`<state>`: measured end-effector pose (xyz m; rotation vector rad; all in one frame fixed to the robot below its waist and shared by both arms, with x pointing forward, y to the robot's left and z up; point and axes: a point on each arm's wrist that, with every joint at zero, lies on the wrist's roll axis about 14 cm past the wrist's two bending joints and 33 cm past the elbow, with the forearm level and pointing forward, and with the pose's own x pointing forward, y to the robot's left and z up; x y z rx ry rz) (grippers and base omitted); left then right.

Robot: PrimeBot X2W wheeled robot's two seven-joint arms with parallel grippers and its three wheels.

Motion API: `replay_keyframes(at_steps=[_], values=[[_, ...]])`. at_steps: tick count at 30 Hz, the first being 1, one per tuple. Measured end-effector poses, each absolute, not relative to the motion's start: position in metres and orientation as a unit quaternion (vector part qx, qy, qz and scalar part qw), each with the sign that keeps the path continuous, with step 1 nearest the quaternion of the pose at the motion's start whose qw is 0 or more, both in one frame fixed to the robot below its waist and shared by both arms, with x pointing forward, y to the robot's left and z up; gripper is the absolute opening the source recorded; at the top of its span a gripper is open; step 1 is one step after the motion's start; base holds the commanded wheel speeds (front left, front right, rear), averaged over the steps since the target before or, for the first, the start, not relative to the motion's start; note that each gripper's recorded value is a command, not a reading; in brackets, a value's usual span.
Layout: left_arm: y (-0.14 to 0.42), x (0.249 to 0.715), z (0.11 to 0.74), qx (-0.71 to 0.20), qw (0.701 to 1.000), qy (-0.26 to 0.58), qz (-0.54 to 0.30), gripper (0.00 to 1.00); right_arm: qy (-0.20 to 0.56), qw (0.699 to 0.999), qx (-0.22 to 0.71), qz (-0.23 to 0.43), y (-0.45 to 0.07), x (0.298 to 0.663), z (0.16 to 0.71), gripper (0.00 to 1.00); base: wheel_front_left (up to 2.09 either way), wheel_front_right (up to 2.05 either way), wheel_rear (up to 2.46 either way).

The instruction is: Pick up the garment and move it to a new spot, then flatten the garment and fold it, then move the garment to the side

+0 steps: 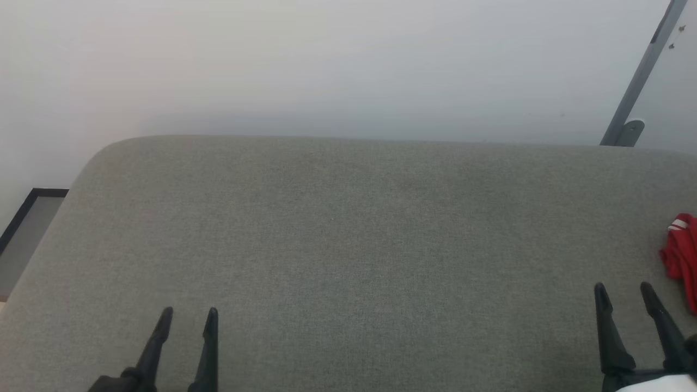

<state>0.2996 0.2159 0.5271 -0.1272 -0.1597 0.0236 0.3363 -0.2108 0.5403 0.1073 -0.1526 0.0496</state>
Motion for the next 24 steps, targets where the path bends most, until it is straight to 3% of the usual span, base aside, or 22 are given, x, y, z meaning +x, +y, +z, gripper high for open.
replay_keyframes(at_steps=[1, 2, 8, 24], values=[[0.216, 0.300, 0.528, -0.066, 0.995, -0.080, 0.012, 1.00, -0.076, 0.995, 0.053, 0.025, -0.211, 0.336, 0.540, 1.00, 0.00, 0.00, 0.00], [0.215, 0.300, 0.525, -0.067, 0.995, -0.076, 0.012, 0.00, -0.072, 0.996, 0.055, 0.024, -0.211, 0.336, 0.538, 0.00, 0.00, 0.00, 0.00], [0.212, 0.298, 0.504, -0.095, 0.994, -0.043, 0.018, 0.00, -0.033, 0.996, 0.082, 0.013, -0.211, 0.331, 0.512, 0.00, 0.00, 0.00, 0.00], [0.218, 0.311, 0.497, -0.238, 0.970, -0.028, 0.038, 0.00, -0.015, 0.974, 0.226, -0.010, -0.214, 0.341, 0.504, 0.00, 0.00, 0.00, 0.00]])
